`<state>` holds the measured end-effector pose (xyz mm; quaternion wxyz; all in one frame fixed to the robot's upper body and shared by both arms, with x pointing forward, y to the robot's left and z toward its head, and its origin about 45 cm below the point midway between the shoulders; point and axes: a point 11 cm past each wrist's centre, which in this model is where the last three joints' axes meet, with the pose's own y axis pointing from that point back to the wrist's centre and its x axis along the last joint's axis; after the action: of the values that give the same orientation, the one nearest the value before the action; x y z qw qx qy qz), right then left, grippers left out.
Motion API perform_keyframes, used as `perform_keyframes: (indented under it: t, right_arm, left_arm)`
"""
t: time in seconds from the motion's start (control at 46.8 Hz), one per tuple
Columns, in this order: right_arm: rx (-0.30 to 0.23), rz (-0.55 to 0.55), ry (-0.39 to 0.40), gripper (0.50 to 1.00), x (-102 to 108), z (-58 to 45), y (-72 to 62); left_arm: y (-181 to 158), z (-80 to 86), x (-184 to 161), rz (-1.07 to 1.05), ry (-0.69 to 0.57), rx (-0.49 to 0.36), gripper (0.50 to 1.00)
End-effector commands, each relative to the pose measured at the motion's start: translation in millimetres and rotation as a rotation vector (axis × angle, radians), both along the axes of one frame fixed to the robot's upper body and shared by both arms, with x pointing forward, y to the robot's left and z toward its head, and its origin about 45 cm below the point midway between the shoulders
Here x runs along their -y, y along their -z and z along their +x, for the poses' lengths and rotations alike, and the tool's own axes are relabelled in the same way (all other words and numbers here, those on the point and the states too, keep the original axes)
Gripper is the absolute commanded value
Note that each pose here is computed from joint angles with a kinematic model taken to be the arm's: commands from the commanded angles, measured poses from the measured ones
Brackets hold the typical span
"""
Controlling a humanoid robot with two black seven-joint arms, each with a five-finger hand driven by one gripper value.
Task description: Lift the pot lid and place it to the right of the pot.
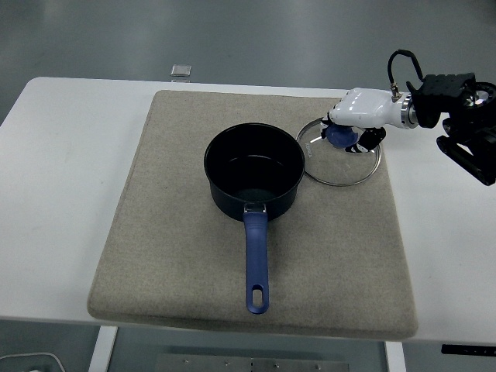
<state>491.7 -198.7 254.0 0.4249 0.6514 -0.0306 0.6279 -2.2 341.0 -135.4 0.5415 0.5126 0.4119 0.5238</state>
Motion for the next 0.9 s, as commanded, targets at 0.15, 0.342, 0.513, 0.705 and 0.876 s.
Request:
perform_keyframes:
  t: [0.15,0.342,0.513,0.705,0.876]
  right_arm:
    - [-0.023,0.039,0.030,0.601,1.2,0.5,-0.8]
    - [-0.023,0.041,0.031,0.887,0.8,0.9,-1.9]
    - [-0.022,0.044,0.033,0.895,1.0,1.2,-2.4]
    - [-0.015,0.042,0.034,0.895,1.8,2.7,-6.4]
    - [-0.001,0.039,0.035,0.895,3.8,5.2,-13.2]
  left_arm:
    - [0.0,-0.1,0.0,0.000,0.000,-0.001,1.000]
    - [0.0,0.1,0.0,0.000,0.000,0.001,1.000]
    - [0.0,0.1,0.0,0.000,0.002,0.001,1.000]
    - [0.0,-0.1,0.0,0.000,0.000,-0.001,1.000]
    - [0.0,-0.1,0.0,0.000,0.001,-0.001,1.000]
